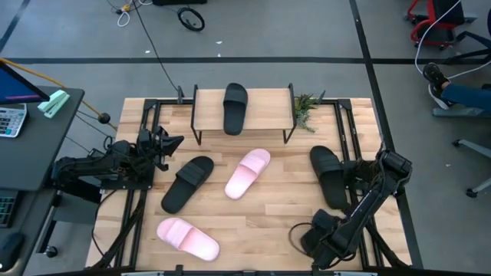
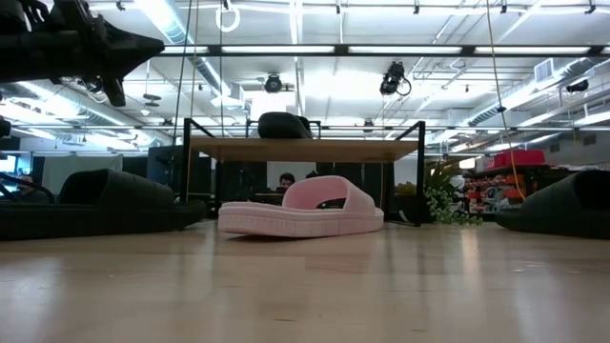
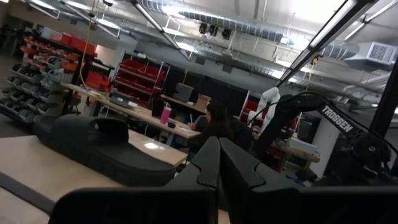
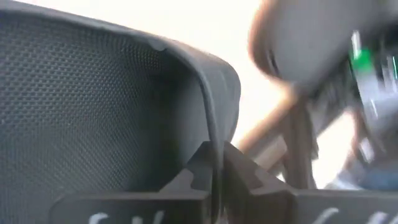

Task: Pick and place slides into the shelf
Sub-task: Put the black slipper on the shelf

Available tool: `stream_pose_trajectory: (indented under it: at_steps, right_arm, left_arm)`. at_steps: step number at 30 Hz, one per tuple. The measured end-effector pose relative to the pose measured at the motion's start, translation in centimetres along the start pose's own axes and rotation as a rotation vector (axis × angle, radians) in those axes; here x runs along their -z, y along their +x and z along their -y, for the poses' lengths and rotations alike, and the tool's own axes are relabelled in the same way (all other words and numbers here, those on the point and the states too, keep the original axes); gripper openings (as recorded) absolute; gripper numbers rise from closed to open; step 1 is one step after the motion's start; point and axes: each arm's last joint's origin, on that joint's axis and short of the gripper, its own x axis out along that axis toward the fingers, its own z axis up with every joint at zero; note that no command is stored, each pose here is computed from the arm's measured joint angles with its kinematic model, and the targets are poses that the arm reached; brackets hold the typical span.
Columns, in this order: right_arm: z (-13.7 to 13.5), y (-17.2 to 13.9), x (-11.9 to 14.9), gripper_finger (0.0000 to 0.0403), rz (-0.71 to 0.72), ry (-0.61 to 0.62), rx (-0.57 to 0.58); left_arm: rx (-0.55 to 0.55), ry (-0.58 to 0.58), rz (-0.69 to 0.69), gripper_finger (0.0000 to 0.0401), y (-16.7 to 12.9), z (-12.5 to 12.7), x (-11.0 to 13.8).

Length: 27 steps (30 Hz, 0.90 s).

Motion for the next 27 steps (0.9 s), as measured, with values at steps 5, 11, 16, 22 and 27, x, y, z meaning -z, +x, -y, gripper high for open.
stream_pose_trajectory:
  at_steps: [5,11,16,22,27]
  right_arm:
    - [0.5,-4.2,-3.1,0.0011,0.534,-0.131,-0.098]
    - [2.4,-9.9,-8.6,0.0011,1.215,-0.331,0.182]
    - [2.9,-13.6,-16.5,0.0009,1.266,-0.528,0.295]
    - [6.8,-15.6,-27.4,0.0011,1.454,-0.565,0.192]
    - [10.5,-13.9,-35.0,0.0009,1.59,-0.503,0.145]
  left_arm:
    - [0.012,-0.01,0.039,0.0016,0.0,0.1,-0.4]
    - [0.029,0.002,0.113,0.0023,-0.1,0.3,-1.1]
    - [0.045,0.034,0.186,0.0023,-0.2,0.5,-1.8]
    - [0.046,0.033,0.191,0.0016,-0.2,0.5,-1.9]
    - [0.046,0.035,0.191,0.0022,-0.2,0.5,-1.9]
